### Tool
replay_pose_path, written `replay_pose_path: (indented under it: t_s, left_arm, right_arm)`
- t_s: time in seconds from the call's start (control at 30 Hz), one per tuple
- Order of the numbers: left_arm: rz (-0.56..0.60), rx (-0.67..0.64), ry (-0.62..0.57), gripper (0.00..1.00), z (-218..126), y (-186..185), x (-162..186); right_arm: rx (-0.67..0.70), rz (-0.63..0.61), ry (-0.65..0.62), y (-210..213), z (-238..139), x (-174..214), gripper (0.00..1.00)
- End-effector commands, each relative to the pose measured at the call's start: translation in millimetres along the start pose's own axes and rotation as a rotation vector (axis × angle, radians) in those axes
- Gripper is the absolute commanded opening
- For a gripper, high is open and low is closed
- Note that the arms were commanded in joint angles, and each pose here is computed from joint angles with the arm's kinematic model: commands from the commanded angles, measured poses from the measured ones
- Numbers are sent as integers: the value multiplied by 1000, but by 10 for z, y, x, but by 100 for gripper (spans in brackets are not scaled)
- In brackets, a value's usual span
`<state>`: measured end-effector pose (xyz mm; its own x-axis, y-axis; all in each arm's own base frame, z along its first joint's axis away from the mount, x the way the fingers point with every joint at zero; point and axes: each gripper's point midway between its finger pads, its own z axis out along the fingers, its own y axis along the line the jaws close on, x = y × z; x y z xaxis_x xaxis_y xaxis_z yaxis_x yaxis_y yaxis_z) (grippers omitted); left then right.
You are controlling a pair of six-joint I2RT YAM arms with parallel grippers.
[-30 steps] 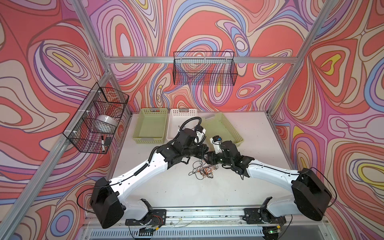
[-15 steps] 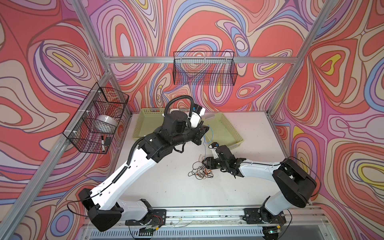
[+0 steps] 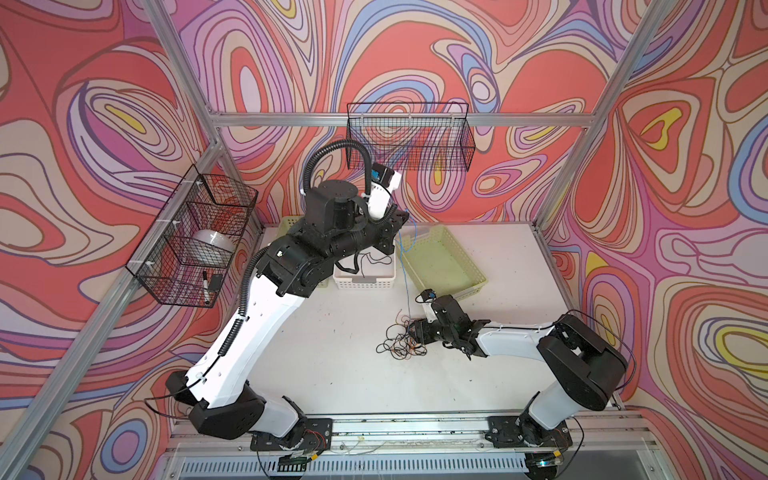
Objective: Untangle the cables
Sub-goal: 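Lift the blue wire with the left gripper and carry it over the white basket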
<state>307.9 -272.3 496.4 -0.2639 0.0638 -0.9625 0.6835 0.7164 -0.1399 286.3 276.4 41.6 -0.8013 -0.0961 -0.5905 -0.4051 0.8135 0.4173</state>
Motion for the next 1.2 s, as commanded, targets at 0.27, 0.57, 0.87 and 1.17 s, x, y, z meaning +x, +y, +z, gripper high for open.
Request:
replay_pose_path:
  t_s: [0.27, 0.57, 0.87, 1.17]
  left_arm:
    - [82, -54, -108, 0, -190, 103, -598]
    - [136, -152, -212, 0, -274, 363, -970]
    - [148, -294, -186, 0, 72, 1049, -895]
    - [125, -426, 7, 0, 784, 1923, -125]
  right_arm:
    - [54, -43, 52, -195, 113, 229, 61]
    - [54, -56, 71, -248, 146, 349, 61]
    - [-7, -81, 55, -68, 55, 217, 60]
    - [-18, -95, -3, 62, -226, 6, 60]
